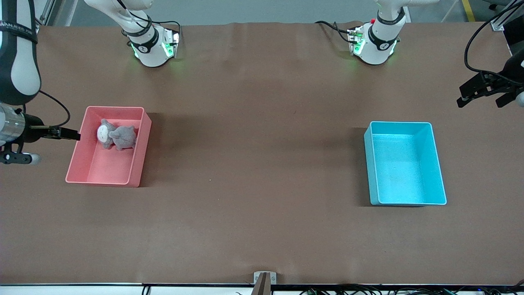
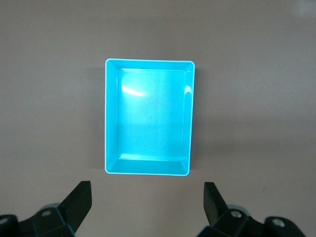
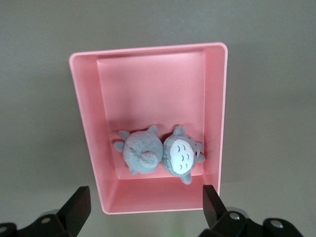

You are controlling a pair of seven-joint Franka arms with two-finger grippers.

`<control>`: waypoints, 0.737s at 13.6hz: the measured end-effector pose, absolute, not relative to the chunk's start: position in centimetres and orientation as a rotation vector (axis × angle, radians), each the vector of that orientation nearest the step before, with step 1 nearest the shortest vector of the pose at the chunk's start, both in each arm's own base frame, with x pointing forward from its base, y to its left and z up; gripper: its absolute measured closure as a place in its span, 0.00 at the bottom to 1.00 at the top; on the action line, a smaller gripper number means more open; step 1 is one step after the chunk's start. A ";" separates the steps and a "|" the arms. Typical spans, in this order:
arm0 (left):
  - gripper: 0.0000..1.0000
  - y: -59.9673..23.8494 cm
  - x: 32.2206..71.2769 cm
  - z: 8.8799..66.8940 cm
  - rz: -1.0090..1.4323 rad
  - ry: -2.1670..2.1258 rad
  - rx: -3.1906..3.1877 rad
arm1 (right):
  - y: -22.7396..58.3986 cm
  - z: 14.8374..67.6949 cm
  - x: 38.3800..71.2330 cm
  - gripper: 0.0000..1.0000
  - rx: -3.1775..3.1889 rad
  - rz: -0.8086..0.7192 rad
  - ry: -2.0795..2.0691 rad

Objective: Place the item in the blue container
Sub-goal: 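Reach the right gripper into the pink box and grasp the grey plush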

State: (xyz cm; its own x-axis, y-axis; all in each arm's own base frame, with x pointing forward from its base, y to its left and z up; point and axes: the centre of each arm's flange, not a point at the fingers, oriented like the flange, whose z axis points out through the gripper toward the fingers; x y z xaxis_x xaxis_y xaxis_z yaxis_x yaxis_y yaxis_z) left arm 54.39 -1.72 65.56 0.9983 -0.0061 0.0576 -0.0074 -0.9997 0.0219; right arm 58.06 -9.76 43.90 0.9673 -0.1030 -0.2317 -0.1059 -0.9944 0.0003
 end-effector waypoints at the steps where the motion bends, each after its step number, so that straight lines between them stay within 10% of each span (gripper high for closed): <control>1: 0.00 -1.7 54.4 65.6 0.090 -0.010 3.118 | -10.3 42.4 57.6 0.00 -3.090 0.373 0.187; 10: 0.00 -1.7 54.4 65.6 0.090 -0.010 3.118 | -10.1 31.1 52.5 0.00 -3.071 0.313 0.355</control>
